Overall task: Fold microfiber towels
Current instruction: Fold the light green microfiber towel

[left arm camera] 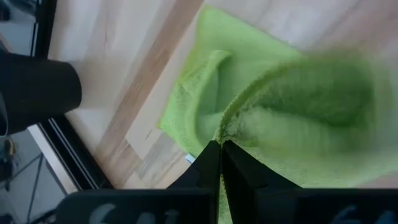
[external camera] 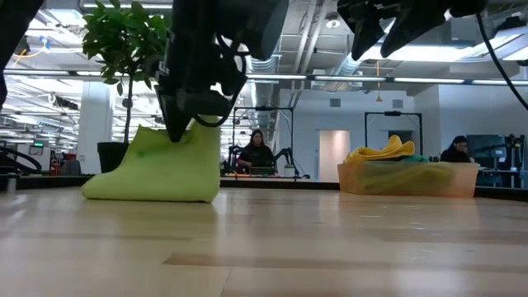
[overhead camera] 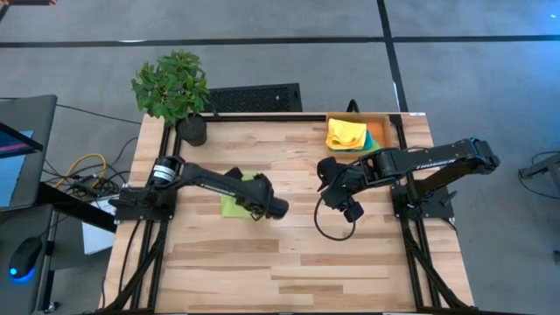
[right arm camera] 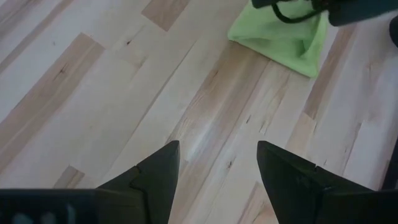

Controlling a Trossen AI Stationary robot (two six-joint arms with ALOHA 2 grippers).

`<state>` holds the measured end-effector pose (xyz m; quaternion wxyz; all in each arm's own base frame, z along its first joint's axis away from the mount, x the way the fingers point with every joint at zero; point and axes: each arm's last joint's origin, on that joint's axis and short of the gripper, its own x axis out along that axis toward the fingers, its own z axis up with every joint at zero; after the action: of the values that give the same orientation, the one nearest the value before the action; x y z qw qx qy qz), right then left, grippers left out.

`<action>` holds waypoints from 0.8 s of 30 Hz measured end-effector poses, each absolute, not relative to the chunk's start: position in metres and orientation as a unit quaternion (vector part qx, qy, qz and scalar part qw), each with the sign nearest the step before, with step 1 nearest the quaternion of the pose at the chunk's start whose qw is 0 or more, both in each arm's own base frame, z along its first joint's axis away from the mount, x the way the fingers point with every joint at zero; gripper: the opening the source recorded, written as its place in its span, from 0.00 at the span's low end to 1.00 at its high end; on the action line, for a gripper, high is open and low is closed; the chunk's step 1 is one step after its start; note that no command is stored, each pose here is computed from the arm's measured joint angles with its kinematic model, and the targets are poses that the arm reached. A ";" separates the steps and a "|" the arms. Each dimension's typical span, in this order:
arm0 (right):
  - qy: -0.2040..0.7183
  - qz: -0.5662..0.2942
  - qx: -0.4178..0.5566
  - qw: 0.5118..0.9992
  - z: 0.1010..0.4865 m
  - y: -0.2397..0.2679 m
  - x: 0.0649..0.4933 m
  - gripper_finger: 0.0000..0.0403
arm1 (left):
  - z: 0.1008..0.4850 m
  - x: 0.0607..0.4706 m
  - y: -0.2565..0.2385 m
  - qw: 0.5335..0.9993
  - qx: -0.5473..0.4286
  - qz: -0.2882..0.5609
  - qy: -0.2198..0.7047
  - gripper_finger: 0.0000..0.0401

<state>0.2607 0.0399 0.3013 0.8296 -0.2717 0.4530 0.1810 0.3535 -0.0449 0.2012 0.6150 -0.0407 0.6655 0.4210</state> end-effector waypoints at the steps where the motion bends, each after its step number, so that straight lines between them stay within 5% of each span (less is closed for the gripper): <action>1: 0.454 0.181 -0.272 0.829 0.301 0.040 0.261 0.59 | 0.201 0.354 -0.041 0.611 -0.046 0.424 0.667 0.00; 17: 0.460 0.183 -0.272 0.825 0.300 0.040 0.259 0.59 | 0.183 0.337 0.006 0.525 -0.066 0.464 0.710 0.00; 24: 0.458 0.187 -0.278 0.823 0.300 0.040 0.259 0.59 | 0.174 0.337 0.015 0.536 -0.052 0.442 0.717 0.07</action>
<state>0.2593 0.0396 0.3004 0.8231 -0.2782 0.4585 0.1867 0.3370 0.0148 0.1743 0.5362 -0.0518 0.7170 0.4424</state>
